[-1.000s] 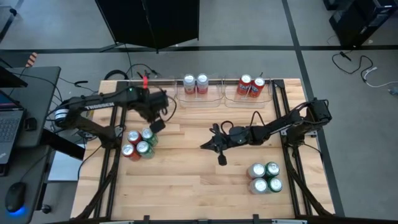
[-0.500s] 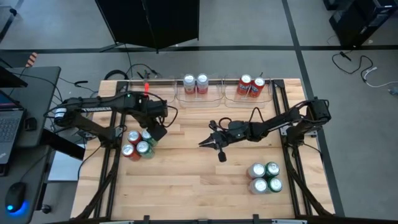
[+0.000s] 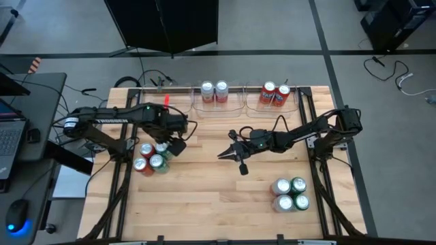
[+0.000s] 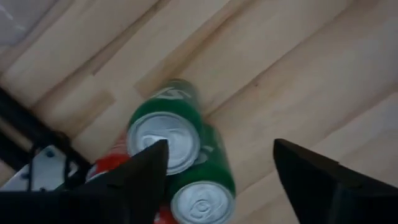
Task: Sort soda cans
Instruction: Put the green soda can in the top left transparent bin
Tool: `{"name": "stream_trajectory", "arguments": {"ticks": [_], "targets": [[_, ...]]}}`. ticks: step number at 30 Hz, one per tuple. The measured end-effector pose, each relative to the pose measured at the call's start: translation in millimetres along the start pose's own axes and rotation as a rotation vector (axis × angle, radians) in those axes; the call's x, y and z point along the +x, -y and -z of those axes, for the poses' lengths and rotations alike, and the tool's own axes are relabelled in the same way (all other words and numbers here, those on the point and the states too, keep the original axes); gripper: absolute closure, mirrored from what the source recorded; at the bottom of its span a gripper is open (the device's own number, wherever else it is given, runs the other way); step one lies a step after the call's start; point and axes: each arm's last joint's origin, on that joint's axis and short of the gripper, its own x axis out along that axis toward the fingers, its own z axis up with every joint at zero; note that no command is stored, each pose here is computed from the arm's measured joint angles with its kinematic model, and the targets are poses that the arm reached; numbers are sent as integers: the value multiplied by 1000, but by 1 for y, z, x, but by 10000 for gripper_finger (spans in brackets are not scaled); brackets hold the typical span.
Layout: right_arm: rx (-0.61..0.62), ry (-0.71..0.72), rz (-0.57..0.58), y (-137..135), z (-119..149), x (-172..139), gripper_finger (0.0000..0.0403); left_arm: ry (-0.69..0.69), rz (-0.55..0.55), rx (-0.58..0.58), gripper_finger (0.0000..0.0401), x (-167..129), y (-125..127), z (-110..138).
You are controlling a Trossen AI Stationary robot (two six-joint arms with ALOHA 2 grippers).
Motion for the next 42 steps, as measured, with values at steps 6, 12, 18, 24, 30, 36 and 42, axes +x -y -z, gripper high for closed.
{"name": "stream_trajectory", "arguments": {"ticks": [6,12,18,24,30,36,42], "targets": [[5,0,-3,0,0,0,382,-42,-95,-17,47,0,-8,6],[23,-11,-8,-2,1,0,382,-22,-73,11,11,0,-6,4],[20,-15,-26,-7,1,1,382,-96,-85,32,2,16,-9,8],[20,-15,-26,-8,1,1,382,-126,-80,78,2,40,-10,10],[20,-14,-26,-8,1,1,382,-145,-123,91,1,54,-18,11],[19,-14,-26,-8,1,1,382,-101,-87,91,1,57,-14,6],[17,-13,-26,-8,1,1,382,-91,-54,88,1,53,-12,4]]}}
